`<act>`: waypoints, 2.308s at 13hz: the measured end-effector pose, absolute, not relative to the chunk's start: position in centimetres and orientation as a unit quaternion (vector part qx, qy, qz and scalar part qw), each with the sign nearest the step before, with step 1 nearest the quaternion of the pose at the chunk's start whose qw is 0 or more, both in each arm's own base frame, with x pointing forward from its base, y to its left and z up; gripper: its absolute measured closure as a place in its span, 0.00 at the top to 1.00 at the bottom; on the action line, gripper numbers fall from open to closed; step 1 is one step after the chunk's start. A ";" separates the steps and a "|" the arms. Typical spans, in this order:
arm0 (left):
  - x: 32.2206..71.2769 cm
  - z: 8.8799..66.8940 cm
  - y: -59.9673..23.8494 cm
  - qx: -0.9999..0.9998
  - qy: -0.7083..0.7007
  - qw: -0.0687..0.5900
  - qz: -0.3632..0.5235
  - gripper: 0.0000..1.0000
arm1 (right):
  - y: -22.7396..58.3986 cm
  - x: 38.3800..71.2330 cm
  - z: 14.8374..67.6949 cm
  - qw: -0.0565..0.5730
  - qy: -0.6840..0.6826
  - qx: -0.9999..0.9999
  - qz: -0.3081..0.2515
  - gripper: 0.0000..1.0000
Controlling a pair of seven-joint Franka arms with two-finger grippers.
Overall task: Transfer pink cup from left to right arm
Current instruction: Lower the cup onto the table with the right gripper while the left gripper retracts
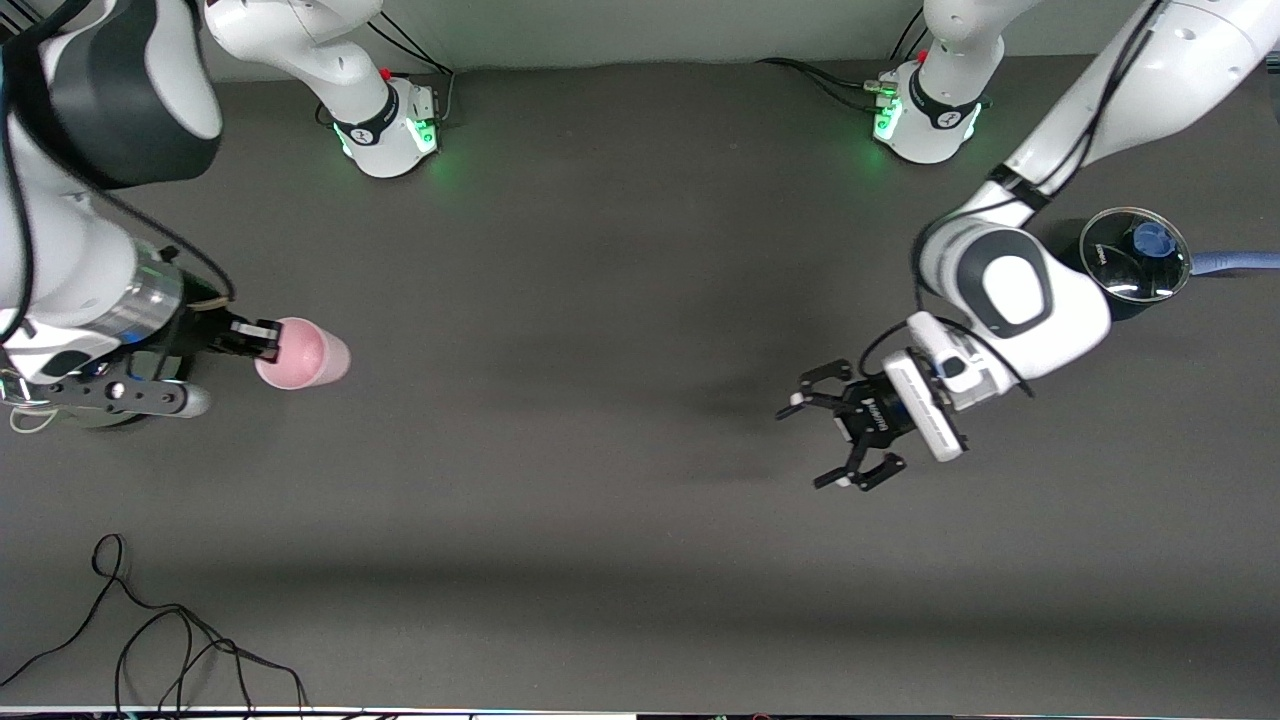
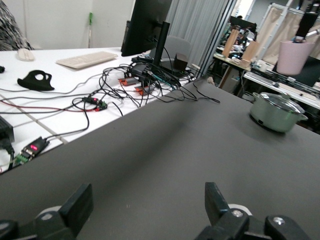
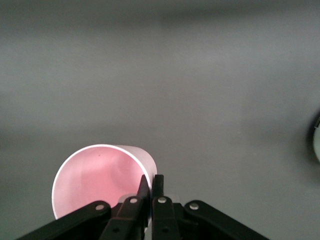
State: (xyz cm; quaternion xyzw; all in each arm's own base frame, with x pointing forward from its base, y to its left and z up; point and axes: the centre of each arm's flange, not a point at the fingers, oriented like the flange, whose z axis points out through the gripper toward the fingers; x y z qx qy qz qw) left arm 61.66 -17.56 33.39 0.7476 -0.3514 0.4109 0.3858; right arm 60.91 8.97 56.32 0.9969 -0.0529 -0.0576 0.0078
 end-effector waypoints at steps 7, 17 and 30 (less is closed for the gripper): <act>61.5 29.1 -4.0 0.737 -0.425 0.430 0.302 1.00 | 3.1 61.0 46.3 0.014 -0.043 0.996 -0.077 0.04; 62.1 43.9 1.8 0.910 -0.317 0.265 0.008 1.00 | 1.4 56.9 32.0 0.016 -0.053 0.998 -0.008 0.04; 57.9 57.3 -0.4 0.996 -0.064 0.013 -0.059 1.00 | 0.9 56.2 24.3 0.044 -0.049 0.997 0.039 0.33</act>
